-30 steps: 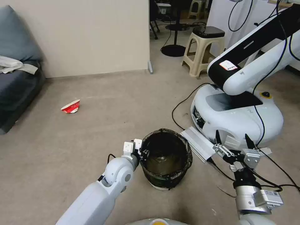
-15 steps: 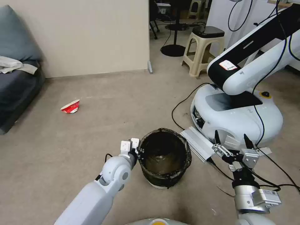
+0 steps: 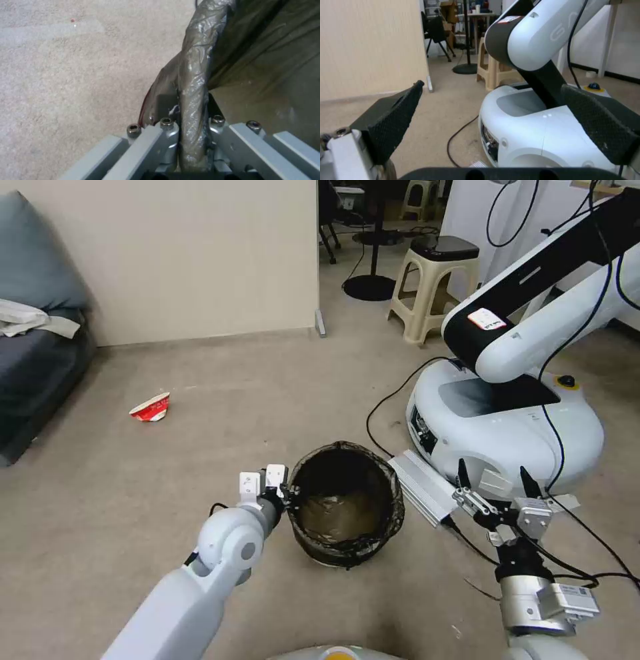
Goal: Pick up the trash can from the floor.
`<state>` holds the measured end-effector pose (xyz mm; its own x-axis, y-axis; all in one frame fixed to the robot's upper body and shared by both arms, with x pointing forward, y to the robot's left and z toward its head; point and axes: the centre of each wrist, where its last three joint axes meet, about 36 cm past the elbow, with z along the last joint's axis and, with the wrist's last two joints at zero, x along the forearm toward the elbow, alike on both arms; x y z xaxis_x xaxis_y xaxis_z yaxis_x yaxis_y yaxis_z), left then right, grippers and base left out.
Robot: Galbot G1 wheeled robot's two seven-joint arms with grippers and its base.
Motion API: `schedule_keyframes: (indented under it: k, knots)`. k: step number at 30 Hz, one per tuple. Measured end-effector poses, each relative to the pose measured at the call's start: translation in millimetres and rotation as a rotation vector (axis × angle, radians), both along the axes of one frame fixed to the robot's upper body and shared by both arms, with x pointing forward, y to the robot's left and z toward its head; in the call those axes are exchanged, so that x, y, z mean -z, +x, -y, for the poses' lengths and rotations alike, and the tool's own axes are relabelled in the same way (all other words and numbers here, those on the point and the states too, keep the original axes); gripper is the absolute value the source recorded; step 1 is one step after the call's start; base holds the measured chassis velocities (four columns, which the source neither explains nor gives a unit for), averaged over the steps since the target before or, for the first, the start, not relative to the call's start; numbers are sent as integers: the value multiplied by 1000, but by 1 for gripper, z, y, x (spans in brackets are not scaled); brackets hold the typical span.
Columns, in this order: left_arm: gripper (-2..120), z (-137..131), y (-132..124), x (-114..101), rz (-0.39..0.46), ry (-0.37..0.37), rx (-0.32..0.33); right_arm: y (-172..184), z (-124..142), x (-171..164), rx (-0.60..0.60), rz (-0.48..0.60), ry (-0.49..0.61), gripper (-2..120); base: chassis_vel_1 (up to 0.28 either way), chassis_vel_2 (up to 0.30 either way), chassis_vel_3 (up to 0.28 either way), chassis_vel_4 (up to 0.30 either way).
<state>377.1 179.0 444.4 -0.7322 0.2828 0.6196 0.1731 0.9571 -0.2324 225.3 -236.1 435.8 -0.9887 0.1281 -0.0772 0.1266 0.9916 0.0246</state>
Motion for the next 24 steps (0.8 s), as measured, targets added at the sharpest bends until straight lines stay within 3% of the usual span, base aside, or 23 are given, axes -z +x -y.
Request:
schedule_keyframes:
  k: [15,24]
  knots:
    - [1,-24,-38,-52,64,-125,-15,-2,-2,-7,-7,15,0,100,0,0,0,0]
    - [1,-38,-58,-66,74,-140,-28,-2,-1,-12,-14,26,-5,100,0,0,0,0]
